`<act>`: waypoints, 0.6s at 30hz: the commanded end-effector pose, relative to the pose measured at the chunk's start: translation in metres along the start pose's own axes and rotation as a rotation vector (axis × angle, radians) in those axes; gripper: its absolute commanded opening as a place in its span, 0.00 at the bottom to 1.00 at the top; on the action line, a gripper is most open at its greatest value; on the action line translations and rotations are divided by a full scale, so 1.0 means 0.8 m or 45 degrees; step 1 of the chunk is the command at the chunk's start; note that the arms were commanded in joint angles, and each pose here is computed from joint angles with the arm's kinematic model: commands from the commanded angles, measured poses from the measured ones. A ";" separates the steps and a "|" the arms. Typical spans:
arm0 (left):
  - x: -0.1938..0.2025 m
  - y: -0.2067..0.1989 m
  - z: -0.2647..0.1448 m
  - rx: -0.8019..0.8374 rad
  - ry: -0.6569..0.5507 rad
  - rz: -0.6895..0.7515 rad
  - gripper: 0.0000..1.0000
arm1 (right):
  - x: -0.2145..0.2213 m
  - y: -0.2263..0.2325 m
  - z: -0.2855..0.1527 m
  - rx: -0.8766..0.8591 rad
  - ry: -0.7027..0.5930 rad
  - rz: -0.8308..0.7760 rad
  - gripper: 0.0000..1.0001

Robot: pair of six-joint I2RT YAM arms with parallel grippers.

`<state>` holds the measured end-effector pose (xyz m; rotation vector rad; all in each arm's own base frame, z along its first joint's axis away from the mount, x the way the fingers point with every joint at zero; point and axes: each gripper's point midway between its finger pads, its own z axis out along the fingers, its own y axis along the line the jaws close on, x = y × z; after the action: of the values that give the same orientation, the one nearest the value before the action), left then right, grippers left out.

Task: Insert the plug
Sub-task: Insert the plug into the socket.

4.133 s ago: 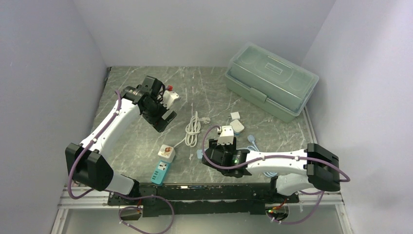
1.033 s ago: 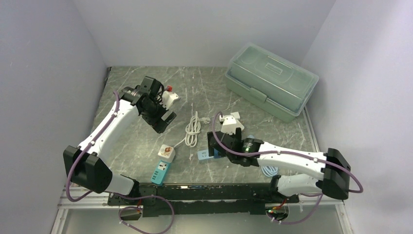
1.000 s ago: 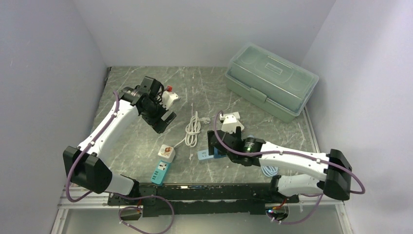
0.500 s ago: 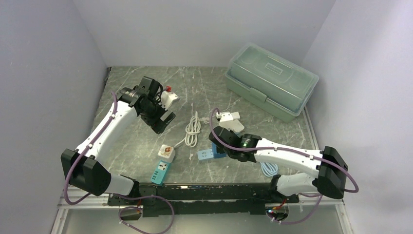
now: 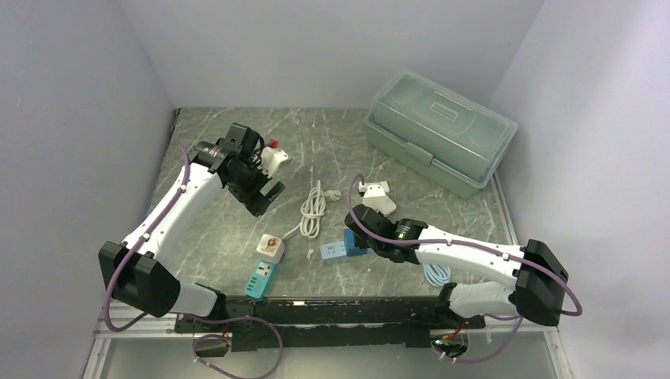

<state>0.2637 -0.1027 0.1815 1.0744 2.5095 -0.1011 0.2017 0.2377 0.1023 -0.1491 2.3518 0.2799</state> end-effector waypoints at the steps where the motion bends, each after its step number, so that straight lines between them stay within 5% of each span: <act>1: -0.018 0.009 -0.017 -0.036 -0.071 0.035 1.00 | 0.063 -0.028 0.002 0.077 0.228 -0.037 0.00; 4: -0.017 0.008 -0.016 -0.025 -0.067 0.045 1.00 | 0.071 -0.028 -0.003 0.066 0.273 -0.030 0.00; 8: -0.017 0.007 -0.012 -0.019 -0.063 0.042 1.00 | 0.008 -0.019 -0.016 0.059 0.152 -0.009 0.00; 13: -0.022 0.009 -0.016 -0.023 -0.073 0.038 1.00 | -0.100 -0.014 -0.034 0.038 -0.053 0.049 0.46; 18: -0.022 0.008 -0.012 -0.012 -0.065 0.034 1.00 | -0.172 -0.048 -0.014 0.139 -0.157 0.122 0.67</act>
<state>0.2687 -0.1041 0.1881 1.0896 2.4812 -0.0958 0.2591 0.2187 0.1802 -0.0056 2.3095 0.2748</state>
